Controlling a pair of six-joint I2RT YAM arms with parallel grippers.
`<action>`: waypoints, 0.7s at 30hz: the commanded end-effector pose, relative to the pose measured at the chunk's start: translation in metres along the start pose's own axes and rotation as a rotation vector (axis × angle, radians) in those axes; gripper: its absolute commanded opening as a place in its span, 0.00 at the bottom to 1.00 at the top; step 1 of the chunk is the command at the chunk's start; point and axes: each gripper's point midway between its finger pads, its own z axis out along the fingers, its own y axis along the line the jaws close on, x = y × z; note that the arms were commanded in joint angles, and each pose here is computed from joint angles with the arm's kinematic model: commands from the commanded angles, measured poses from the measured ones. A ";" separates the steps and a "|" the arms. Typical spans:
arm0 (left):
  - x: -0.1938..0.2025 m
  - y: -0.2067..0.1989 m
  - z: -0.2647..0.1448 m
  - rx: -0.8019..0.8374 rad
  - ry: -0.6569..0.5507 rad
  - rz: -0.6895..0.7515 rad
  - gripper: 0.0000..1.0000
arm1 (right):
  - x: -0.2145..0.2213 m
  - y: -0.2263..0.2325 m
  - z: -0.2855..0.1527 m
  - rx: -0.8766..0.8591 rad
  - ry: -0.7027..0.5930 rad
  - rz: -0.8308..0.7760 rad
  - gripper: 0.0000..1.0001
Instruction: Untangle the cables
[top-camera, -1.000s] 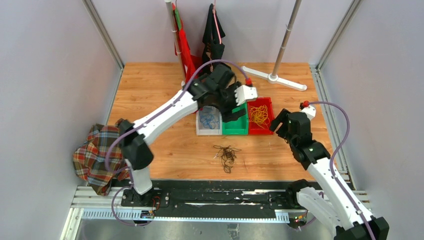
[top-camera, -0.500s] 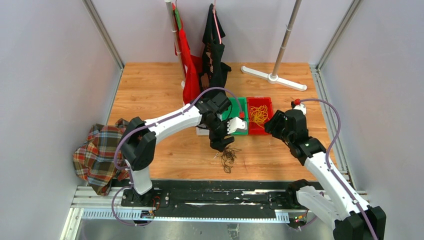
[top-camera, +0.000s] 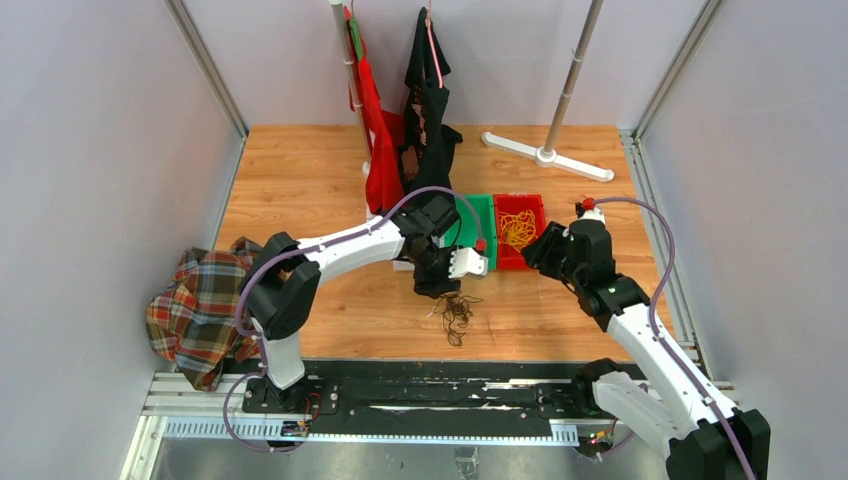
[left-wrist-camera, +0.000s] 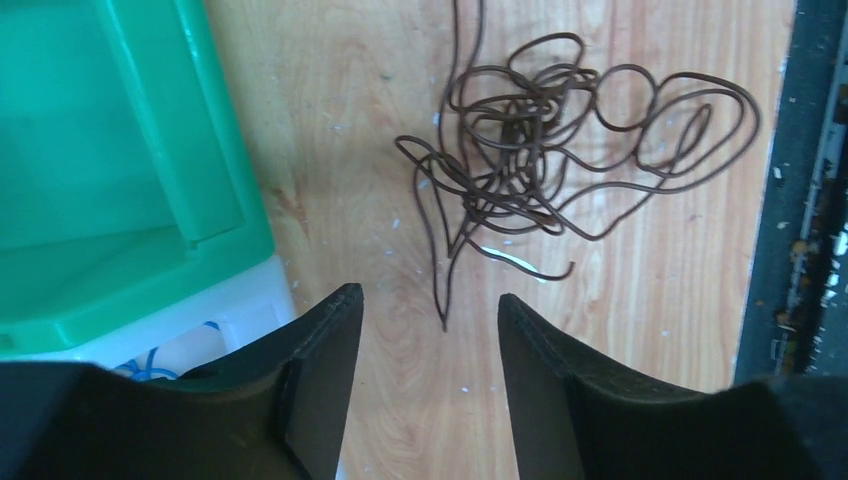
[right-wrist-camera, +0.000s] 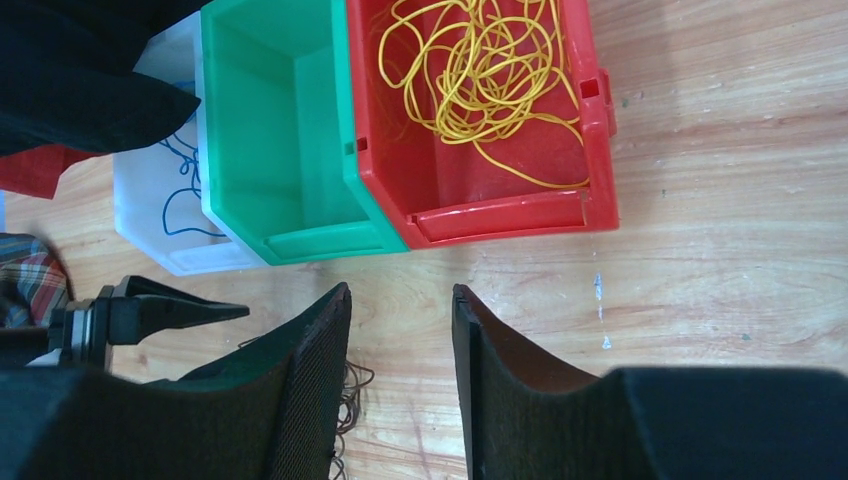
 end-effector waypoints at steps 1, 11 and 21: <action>0.001 0.015 0.011 -0.038 -0.015 0.001 0.54 | -0.002 0.003 0.000 -0.030 -0.006 -0.013 0.41; 0.009 -0.012 0.016 0.049 -0.042 -0.020 0.46 | -0.003 0.000 -0.003 -0.017 -0.012 -0.018 0.39; 0.003 0.024 0.001 -0.168 -0.030 -0.106 0.01 | -0.002 0.006 -0.002 -0.051 -0.007 -0.025 0.32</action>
